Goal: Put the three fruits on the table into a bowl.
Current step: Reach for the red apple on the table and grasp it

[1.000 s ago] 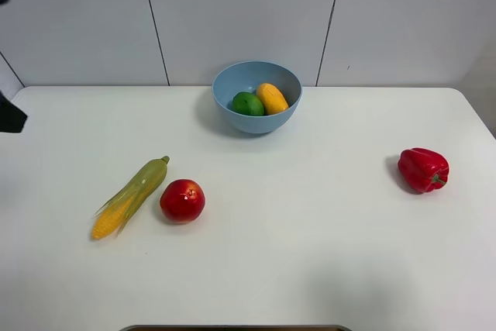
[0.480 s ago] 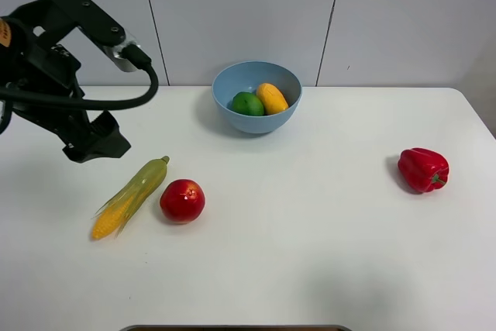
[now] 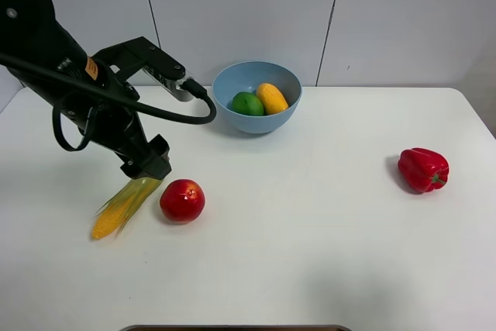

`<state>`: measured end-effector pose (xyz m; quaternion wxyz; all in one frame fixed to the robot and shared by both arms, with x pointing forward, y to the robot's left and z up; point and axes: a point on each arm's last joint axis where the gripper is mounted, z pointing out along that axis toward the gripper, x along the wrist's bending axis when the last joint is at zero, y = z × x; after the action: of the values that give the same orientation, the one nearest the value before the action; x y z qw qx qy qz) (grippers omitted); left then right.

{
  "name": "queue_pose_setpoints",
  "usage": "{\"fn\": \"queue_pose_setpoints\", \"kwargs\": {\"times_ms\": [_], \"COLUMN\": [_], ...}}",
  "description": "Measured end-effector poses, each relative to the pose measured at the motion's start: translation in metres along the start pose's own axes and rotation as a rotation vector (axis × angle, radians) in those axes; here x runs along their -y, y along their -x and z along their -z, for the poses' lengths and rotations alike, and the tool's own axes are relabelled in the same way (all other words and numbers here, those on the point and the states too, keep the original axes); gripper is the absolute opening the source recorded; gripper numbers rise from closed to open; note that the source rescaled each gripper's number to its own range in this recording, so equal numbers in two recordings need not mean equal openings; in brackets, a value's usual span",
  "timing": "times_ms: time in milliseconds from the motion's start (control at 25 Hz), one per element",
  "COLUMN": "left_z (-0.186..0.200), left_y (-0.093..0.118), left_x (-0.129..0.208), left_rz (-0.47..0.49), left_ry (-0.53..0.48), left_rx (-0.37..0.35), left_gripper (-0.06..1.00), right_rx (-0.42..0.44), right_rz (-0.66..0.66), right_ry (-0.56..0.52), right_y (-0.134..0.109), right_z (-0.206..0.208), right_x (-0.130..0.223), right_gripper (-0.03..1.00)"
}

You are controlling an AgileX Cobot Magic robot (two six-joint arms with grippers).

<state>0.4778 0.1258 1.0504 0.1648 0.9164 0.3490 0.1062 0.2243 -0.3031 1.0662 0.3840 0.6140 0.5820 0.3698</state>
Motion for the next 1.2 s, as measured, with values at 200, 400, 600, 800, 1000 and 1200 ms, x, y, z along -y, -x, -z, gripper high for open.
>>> {"fn": "queue_pose_setpoints", "kwargs": {"times_ms": [200,400,600,800,1000,1200], "left_z": [-0.022,-0.036,-0.054,-0.073,-0.085,-0.096], "left_y": [-0.001,0.003,0.004,0.003,0.004,0.007], "left_x": [-0.004,-0.006,-0.006,-0.009,-0.01,0.003], "left_rz": [0.081,0.171,0.193,0.207,0.254,0.266], "left_ry": [-0.031,-0.058,-0.096,-0.099,-0.104,-0.119], "left_rx": [0.005,0.048,0.066,0.068,0.077,0.076], "left_gripper": [1.0,1.0,1.0,1.0,1.0,1.0], "right_rx": [0.0,0.0,0.0,0.0,0.0,0.0], "right_rz": [0.0,0.0,0.0,0.0,0.0,0.0], "right_ry": [0.0,0.0,0.0,0.0,0.0,0.0], "right_y": [0.0,0.0,0.0,0.0,0.0,0.0], "right_z": [0.0,0.0,0.0,0.0,0.0,0.0], "right_x": [0.0,0.0,0.0,0.0,0.0,0.0], "right_gripper": [0.98,0.98,0.98,0.98,0.98,0.98]}}
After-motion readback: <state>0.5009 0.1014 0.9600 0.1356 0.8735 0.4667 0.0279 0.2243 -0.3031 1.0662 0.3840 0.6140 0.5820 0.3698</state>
